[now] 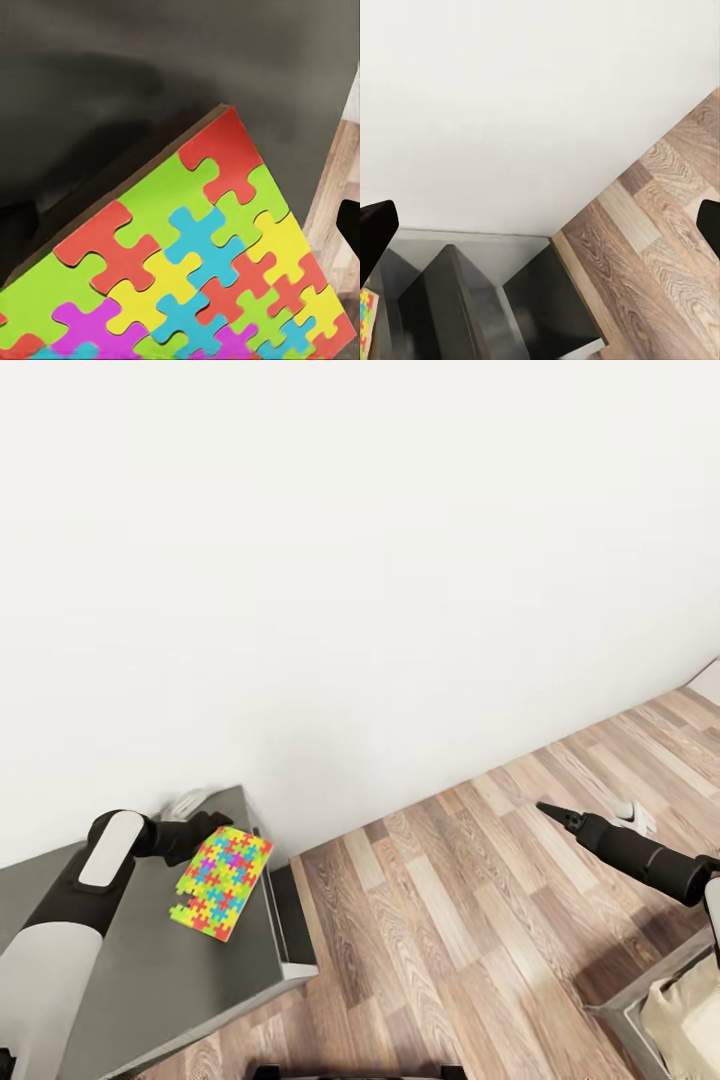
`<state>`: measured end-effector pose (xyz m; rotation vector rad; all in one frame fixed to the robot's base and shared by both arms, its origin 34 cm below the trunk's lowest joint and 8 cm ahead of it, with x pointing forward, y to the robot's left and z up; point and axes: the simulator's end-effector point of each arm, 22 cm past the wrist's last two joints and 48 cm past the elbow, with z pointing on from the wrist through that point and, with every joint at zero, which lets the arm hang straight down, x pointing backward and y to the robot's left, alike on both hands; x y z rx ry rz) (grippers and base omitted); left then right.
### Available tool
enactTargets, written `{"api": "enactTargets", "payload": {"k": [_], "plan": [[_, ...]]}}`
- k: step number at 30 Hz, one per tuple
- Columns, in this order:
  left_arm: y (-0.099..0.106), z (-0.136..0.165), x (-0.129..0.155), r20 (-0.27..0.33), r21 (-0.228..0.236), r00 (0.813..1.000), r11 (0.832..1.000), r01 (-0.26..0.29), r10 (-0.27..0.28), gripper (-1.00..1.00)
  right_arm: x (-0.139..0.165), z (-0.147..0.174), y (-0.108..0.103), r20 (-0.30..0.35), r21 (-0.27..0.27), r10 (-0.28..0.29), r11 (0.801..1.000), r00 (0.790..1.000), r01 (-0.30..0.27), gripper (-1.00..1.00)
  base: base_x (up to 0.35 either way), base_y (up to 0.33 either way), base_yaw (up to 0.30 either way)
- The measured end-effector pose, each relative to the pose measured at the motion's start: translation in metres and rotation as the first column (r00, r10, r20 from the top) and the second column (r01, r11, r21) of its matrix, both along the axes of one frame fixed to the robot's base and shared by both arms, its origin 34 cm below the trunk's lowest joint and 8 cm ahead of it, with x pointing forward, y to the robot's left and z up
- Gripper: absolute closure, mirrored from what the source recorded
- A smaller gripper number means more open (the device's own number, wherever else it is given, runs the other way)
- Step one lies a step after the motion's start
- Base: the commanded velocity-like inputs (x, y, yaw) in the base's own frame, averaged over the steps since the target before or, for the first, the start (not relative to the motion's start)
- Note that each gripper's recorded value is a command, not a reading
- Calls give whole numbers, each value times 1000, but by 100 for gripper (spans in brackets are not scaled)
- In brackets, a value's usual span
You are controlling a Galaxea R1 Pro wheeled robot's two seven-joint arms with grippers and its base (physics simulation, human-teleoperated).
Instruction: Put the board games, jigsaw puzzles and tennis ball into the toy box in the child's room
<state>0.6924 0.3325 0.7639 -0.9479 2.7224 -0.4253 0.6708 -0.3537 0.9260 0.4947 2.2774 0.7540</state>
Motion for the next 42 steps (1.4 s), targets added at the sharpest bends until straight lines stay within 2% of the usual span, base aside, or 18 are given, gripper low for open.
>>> {"api": "enactTargets", "payload": {"k": [30,42], "plan": [[-3,1,1,7,-8,1000,1000,-1,1,-100,0,0,0,0,0,1,1000,1000,-1,-100,-38,0,-1],[-3,1,1,7,-8,1000,1000,-1,1,-100,0,0,0,0,0,0,1000,1000,0,-100,0,0,-114]]}}
